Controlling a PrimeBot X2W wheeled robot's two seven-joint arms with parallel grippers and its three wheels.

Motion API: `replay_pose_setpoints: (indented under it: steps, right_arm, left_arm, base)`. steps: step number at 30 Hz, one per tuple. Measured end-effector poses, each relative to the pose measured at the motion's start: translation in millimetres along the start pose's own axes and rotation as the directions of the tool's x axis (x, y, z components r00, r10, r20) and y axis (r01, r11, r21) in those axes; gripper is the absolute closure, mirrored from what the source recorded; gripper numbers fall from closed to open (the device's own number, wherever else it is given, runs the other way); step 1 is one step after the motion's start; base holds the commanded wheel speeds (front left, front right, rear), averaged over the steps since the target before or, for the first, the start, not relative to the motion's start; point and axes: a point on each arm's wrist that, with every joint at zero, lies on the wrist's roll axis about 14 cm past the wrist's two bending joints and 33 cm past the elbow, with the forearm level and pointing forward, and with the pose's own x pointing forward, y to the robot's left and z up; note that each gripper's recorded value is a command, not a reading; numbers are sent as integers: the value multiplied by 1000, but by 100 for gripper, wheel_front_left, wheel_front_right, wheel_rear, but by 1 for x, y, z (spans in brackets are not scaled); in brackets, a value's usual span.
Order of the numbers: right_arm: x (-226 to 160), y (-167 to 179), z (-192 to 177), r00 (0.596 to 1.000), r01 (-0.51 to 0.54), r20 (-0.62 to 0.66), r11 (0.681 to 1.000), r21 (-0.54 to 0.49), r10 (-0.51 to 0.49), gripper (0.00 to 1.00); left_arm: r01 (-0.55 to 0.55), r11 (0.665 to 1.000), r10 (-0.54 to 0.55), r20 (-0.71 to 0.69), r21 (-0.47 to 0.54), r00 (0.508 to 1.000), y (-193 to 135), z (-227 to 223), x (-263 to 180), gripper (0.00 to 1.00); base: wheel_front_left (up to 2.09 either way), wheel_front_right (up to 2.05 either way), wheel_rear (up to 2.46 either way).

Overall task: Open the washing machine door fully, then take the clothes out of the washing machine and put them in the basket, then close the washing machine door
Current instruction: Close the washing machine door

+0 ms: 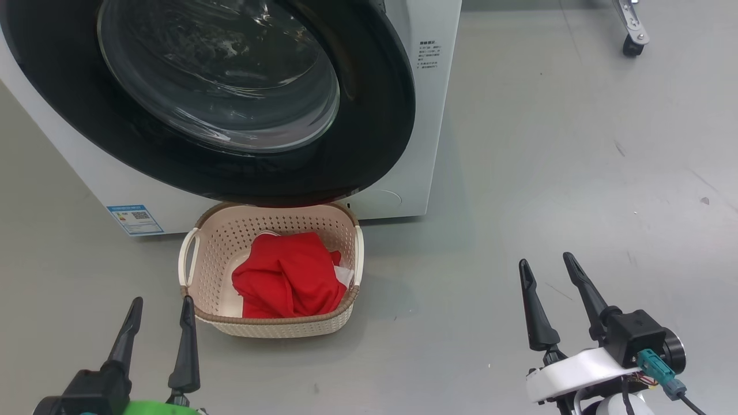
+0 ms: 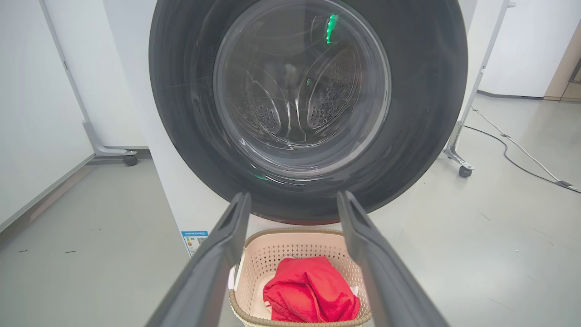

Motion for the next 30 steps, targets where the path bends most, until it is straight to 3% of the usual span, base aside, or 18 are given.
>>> replay_pose_setpoints:
  steps: [3, 4, 5, 18, 30]
  right_arm:
    - [0, 0, 1, 1000, 0, 2, 1000, 0, 0, 0]
    - [0, 0, 1, 1000, -1, 3, 1000, 0, 1, 36]
    - [0, 0, 1, 1000, -1, 4, 1000, 0, 1, 100]
    - [7, 9, 0, 999, -51, 1, 999, -4, 51, 100]
    - [46, 48, 10, 971, -236, 33, 971, -48, 237, 100]
  left_arm:
    - [0, 1000, 0, 0, 3, 1000, 0, 0, -1, 0]
    - [1, 1000, -1, 1, 6, 1000, -1, 0, -1, 0]
    - [2, 1000, -2, 3, 8, 1000, -1, 0, -1, 0]
    - [1, 1000, -1, 9, 5, 1000, -6, 1, -5, 0]
    - [-42, 999, 42, 35, 4, 999, 1, 7, -11, 0]
  base:
    - [0, 0, 0]
    - [0, 0, 0]
    - [0, 0, 0]
    - [0, 0, 0]
    - [0, 0, 0]
